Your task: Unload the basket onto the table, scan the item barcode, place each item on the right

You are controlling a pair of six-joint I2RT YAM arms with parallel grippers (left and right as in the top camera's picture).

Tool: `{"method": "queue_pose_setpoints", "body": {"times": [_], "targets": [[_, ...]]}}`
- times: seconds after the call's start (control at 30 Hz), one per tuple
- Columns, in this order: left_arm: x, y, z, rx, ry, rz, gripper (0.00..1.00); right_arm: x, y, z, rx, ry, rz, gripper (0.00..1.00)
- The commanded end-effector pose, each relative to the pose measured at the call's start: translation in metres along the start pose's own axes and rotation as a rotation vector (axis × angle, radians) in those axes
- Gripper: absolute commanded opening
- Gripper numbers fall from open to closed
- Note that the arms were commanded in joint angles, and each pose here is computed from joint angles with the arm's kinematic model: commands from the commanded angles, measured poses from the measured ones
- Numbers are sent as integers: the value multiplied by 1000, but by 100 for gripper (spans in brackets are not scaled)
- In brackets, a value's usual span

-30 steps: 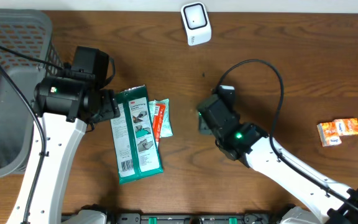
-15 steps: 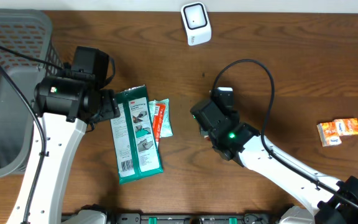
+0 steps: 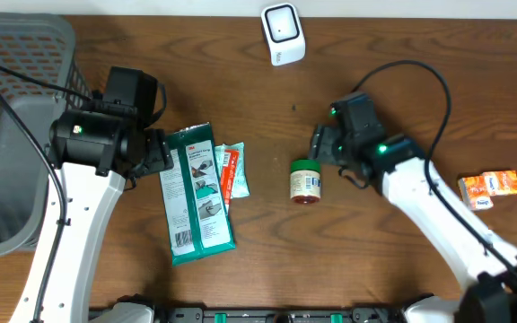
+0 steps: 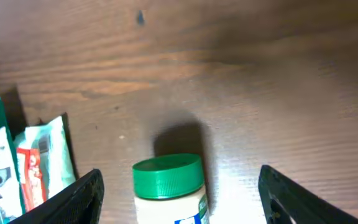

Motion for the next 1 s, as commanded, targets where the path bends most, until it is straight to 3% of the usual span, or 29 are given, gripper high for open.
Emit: {"method": "queue_pose_setpoints", "body": {"times": [0.0,0.27,0.67,0.8,0.97], "targets": [[1,1,3,-3,13,-6,88,-30,-31,11,24,83,191,82],[1,1,3,-3,13,-6,88,-74,-50,13,97,78,261,85],[1,1,3,-3,12,-6,88,-71,-38,13,186,67,206,49],[1,1,3,-3,13,-6,87,-55,-28,16,206,62,171,41],[1,1,3,-3,13,-6,88,-25,-12,14,249,1,79,41]]}}
Point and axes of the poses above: each gripper's point midway between its finger pads, its own x axis back along the fingers, its own z axis along the line the jaws close on, y = z × x, the point moved 1 cm from there along x, back along the fingers, and after that the axes turned 3 degrees about x, right-handed, at the moved point
